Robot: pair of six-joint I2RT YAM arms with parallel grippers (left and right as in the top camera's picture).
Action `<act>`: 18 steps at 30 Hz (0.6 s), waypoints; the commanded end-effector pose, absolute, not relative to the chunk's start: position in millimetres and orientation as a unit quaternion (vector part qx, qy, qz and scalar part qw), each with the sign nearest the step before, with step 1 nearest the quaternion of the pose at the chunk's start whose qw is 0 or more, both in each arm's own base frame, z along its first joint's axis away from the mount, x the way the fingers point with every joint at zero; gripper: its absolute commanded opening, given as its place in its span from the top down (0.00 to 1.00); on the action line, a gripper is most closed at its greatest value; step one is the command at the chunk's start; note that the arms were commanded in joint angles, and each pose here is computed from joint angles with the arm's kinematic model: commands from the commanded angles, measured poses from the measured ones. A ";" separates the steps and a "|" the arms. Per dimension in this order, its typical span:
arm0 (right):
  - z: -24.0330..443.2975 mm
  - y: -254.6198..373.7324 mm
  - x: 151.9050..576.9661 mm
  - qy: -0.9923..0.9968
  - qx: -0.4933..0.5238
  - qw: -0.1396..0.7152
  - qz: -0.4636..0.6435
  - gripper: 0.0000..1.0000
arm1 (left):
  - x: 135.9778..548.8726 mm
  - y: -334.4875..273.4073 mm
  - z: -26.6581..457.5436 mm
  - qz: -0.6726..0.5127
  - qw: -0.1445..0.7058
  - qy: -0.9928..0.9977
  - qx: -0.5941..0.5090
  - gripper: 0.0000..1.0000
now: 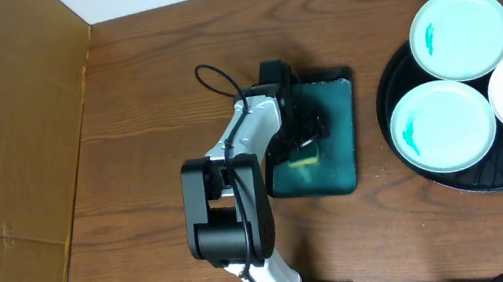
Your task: Clean dirty plates on tray and stack at the side
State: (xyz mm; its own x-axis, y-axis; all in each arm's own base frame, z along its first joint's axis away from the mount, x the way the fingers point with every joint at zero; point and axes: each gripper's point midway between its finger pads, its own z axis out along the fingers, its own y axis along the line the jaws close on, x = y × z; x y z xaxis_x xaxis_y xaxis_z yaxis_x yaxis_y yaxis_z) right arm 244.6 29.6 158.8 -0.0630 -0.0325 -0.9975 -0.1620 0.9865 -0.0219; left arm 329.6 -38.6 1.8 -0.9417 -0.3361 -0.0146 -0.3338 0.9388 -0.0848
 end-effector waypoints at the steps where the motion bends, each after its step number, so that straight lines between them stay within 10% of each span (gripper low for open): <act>1: 158.6 27.2 244.6 0.727 -0.066 0.682 0.041 0.01 | 332.4 -35.4 -5.1 -0.034 0.022 0.991 -0.128 0.12; 7: 158.6 27.2 244.6 0.727 -0.066 0.682 0.041 0.01 | 337.4 -35.7 -4.8 -0.036 0.033 0.991 -0.127 0.23; 11: 158.6 27.2 244.6 0.727 -0.066 0.682 0.041 0.01 | 336.4 -35.7 -4.9 -0.036 0.030 0.991 -0.127 0.91; 18: 158.6 27.2 244.6 0.727 -0.066 0.682 0.041 0.01 | 338.7 -35.9 16.6 -0.033 0.018 0.991 -0.128 0.93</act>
